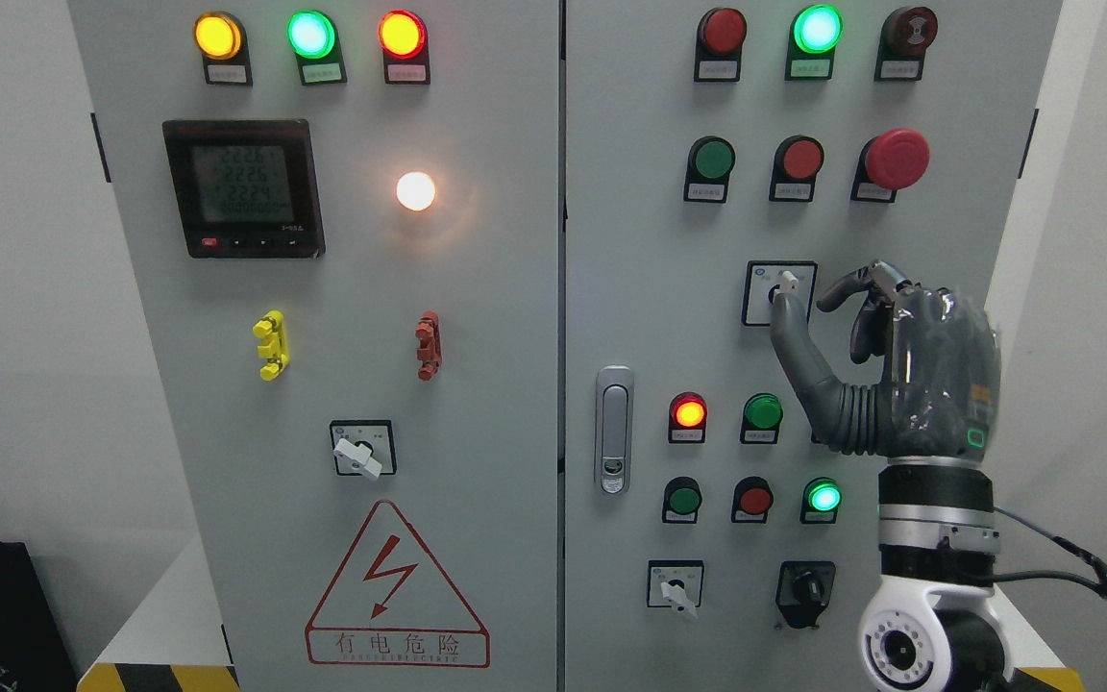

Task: Rotate and turn off gray switch
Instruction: 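Open the right hand's fingers to release the switch lever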

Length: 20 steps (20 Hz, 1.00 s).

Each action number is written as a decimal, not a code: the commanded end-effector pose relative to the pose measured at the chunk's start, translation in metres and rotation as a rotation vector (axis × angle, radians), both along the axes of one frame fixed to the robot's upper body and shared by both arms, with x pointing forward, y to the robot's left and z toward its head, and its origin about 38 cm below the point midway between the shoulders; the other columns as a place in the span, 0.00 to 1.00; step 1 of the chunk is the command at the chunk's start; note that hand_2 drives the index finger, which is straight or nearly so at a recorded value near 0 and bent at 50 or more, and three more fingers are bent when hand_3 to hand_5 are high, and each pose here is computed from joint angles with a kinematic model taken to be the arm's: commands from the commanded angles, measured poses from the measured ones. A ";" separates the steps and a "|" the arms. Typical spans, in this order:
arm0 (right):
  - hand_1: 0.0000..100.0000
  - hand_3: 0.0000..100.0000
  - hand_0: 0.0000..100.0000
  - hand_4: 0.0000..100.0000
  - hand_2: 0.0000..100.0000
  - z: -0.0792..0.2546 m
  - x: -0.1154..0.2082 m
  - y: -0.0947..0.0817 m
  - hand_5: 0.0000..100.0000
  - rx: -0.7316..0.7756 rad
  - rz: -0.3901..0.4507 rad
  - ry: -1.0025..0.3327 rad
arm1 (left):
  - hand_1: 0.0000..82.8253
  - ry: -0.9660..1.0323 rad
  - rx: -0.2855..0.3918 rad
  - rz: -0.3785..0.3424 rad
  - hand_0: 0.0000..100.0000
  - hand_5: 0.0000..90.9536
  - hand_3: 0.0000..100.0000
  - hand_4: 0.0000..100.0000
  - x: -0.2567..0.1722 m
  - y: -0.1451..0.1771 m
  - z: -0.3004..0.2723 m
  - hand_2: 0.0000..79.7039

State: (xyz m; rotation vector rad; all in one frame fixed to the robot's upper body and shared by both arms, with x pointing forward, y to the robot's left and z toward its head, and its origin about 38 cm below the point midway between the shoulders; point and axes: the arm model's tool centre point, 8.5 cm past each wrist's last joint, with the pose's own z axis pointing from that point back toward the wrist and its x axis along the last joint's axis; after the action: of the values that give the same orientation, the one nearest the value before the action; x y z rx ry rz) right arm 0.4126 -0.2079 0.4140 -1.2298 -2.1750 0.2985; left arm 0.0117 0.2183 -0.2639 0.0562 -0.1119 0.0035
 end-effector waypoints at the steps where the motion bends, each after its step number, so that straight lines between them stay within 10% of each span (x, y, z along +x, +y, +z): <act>1: 0.19 0.60 0.27 0.58 0.51 0.002 -0.022 -0.005 0.56 -0.075 0.011 -0.018 | 0.47 -0.032 -0.001 0.027 0.12 0.00 0.00 0.00 0.014 0.000 0.000 0.00; 9: 0.07 0.04 0.24 0.01 0.04 -0.007 -0.025 -0.003 0.00 -0.175 0.059 0.058 | 0.47 -0.032 -0.001 0.027 0.12 0.00 0.00 0.00 0.014 0.000 0.000 0.00; 20: 0.06 0.00 0.22 0.00 0.00 -0.019 -0.046 -0.012 0.00 -0.211 0.042 0.032 | 0.47 -0.034 0.000 0.027 0.12 0.00 0.00 0.00 0.014 0.001 0.000 0.00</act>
State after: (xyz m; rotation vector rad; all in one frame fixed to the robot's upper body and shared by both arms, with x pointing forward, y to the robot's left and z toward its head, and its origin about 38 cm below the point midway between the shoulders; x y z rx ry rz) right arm 0.3867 -0.2083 0.3939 -1.2202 -2.1567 0.5955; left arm 0.0118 0.2183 -0.2639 0.0562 -0.1126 0.0034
